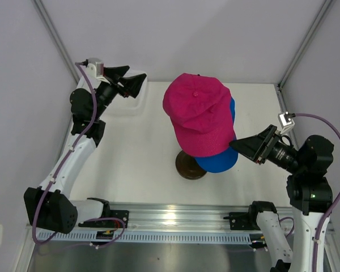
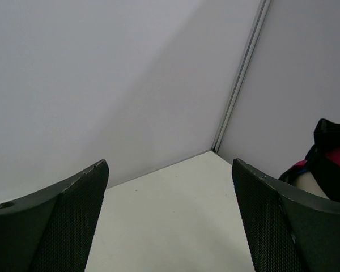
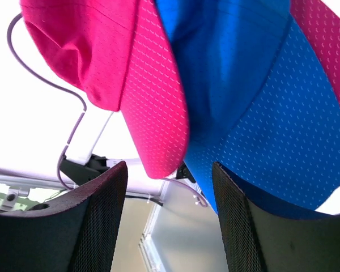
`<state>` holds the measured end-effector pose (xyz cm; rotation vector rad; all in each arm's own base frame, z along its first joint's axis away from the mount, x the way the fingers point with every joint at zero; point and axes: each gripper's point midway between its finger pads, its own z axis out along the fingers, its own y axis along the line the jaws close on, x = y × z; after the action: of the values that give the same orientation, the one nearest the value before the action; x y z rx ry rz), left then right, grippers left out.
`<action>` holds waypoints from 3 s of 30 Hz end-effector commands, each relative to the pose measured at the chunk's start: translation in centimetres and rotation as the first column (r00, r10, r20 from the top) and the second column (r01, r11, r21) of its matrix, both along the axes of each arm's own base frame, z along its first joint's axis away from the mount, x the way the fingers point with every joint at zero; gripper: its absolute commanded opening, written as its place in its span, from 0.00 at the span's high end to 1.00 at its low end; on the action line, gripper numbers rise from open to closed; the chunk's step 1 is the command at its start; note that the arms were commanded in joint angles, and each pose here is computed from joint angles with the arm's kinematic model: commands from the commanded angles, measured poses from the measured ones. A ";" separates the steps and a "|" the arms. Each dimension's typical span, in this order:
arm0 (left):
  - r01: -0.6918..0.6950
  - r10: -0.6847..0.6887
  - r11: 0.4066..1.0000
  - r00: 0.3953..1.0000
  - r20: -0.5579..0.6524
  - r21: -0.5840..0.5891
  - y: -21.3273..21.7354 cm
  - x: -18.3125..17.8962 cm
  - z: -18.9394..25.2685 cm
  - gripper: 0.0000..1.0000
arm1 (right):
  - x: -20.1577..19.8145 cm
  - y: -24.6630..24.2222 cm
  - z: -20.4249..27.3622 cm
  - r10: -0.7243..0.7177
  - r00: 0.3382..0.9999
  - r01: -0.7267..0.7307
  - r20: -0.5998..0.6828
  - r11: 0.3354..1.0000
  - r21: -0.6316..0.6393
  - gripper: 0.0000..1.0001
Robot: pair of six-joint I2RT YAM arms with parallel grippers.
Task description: Stack the hats
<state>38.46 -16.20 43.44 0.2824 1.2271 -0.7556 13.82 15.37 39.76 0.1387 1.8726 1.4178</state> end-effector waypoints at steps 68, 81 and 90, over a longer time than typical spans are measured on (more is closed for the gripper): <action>-0.009 0.011 0.999 0.999 0.044 -0.045 -0.8 -1.9 1.5 0.10 | 1.1 4.4 10.8 0.128 0.970 -0.216 0.205 0.841 0.495 1.00; -0.011 0.013 0.999 0.999 0.051 -0.041 -0.8 -1.8 1.6 0.10 | -0.4 2.0 10.0 0.088 0.976 -0.193 0.200 0.776 0.601 1.00; -0.020 0.022 0.999 0.998 0.060 -0.035 -0.6 -2.0 1.8 0.10 | -0.5 1.5 7.3 0.127 0.986 -0.167 0.109 0.787 0.594 1.00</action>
<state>37.10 -16.51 44.49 0.2216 1.1953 -0.7553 14.64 16.56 46.61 0.3193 1.3160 2.0335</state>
